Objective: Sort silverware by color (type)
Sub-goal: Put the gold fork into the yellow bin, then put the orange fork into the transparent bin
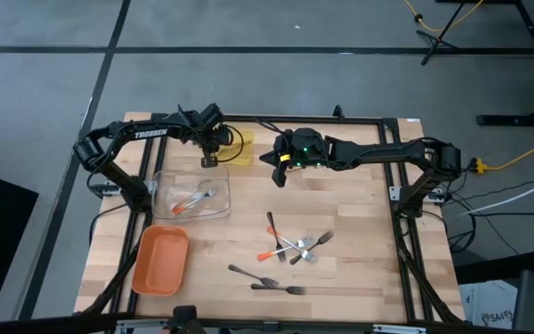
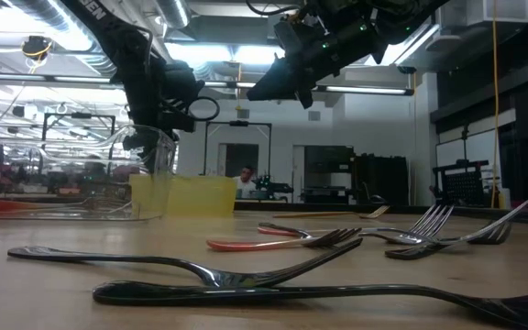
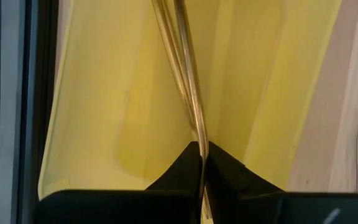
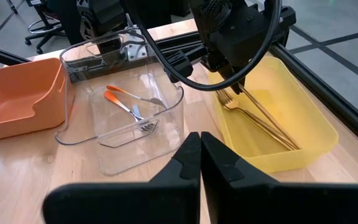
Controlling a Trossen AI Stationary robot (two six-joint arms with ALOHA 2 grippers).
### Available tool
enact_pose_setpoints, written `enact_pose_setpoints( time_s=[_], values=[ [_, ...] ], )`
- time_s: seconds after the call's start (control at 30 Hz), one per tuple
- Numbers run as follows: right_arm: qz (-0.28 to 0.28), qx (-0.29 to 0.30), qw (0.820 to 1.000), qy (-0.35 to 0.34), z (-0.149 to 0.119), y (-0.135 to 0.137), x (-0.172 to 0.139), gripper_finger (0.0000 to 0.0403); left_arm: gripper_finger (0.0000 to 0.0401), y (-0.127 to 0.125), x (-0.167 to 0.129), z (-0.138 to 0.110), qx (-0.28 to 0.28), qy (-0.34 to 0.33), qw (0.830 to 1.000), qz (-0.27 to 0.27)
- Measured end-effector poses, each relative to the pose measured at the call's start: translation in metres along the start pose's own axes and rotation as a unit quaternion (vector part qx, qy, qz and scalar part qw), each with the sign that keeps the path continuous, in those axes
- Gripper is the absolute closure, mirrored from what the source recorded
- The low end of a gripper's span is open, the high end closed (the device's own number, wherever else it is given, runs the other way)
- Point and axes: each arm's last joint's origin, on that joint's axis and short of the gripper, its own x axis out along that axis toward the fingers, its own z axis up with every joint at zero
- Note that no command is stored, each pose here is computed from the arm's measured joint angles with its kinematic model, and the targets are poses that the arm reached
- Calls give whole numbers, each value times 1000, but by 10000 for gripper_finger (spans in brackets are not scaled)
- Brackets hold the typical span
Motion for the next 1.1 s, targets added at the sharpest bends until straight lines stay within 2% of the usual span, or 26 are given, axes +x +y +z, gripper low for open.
enact_pose_setpoints(
  time_s=[0.23, 0.57, 0.9, 1.1],
  values=[
    [0, 0, 1000, 0, 0, 0, 0, 402, 382, 0, 0, 0, 0, 0, 1000, 0],
    [0, 0, 1000, 0, 0, 0, 0, 402, 314, 1, 0, 0, 0, 3, 1000, 7],
    [-1, 1, 1000, 8, -2, 0, 0, 402, 311, 1, 0, 1, 1, 0, 1000, 11],
    [-22, 2, 999, 25, -5, -2, 0, 402, 311, 0, -5, 1, 2, -8, 1000, 14]
  ],
)
